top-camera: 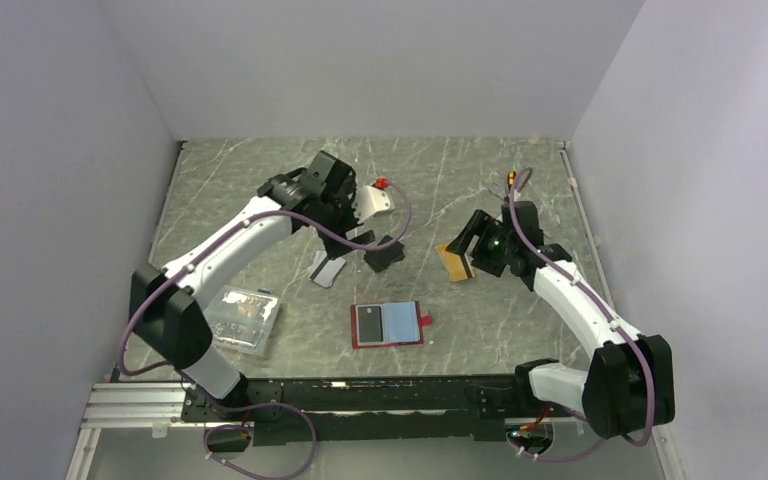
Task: Put the credit cards into the card holder
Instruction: Pick up the credit card from the center of the board.
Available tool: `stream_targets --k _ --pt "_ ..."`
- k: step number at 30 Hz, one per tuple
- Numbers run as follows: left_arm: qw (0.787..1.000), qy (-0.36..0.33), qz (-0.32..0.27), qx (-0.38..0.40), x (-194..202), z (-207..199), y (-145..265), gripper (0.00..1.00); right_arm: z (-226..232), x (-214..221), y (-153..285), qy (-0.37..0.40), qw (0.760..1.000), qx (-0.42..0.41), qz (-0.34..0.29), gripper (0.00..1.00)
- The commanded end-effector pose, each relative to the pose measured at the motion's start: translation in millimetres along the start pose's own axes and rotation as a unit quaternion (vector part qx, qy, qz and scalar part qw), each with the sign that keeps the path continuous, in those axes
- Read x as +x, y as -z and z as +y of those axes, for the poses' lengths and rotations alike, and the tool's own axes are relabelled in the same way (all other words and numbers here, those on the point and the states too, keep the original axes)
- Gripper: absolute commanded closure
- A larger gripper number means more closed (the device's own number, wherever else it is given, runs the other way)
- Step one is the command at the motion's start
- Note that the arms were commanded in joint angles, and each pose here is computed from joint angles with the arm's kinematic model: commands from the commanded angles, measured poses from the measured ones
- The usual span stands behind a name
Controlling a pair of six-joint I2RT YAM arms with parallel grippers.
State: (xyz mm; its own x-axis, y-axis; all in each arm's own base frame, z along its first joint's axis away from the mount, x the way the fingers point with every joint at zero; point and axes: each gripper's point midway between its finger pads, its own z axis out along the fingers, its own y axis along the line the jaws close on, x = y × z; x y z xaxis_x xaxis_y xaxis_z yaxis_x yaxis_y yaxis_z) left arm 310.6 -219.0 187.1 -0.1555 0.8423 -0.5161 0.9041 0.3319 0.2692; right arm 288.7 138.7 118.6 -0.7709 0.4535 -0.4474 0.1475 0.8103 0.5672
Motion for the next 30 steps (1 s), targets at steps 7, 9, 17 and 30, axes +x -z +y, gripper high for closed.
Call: stream_targets --k 7,9,17,30 --pt "0.984 0.130 -0.115 0.042 -65.8 24.1 -10.1 0.00 -30.3 -61.2 -3.4 -0.031 0.998 0.034 -0.046 0.20" --pt "0.979 0.138 -0.126 0.085 -72.6 21.1 -17.6 0.01 -35.5 -67.4 -5.7 -0.034 0.997 0.042 -0.051 0.19" --pt "0.983 0.114 -0.128 0.059 -116.4 -6.1 -94.4 0.01 -60.5 -62.3 -39.8 -0.047 0.996 0.073 -0.031 0.21" --pt "0.969 0.124 -0.165 0.137 -150.4 -32.4 -172.5 0.01 -81.9 -32.4 -71.3 -0.045 0.995 0.090 0.019 0.32"
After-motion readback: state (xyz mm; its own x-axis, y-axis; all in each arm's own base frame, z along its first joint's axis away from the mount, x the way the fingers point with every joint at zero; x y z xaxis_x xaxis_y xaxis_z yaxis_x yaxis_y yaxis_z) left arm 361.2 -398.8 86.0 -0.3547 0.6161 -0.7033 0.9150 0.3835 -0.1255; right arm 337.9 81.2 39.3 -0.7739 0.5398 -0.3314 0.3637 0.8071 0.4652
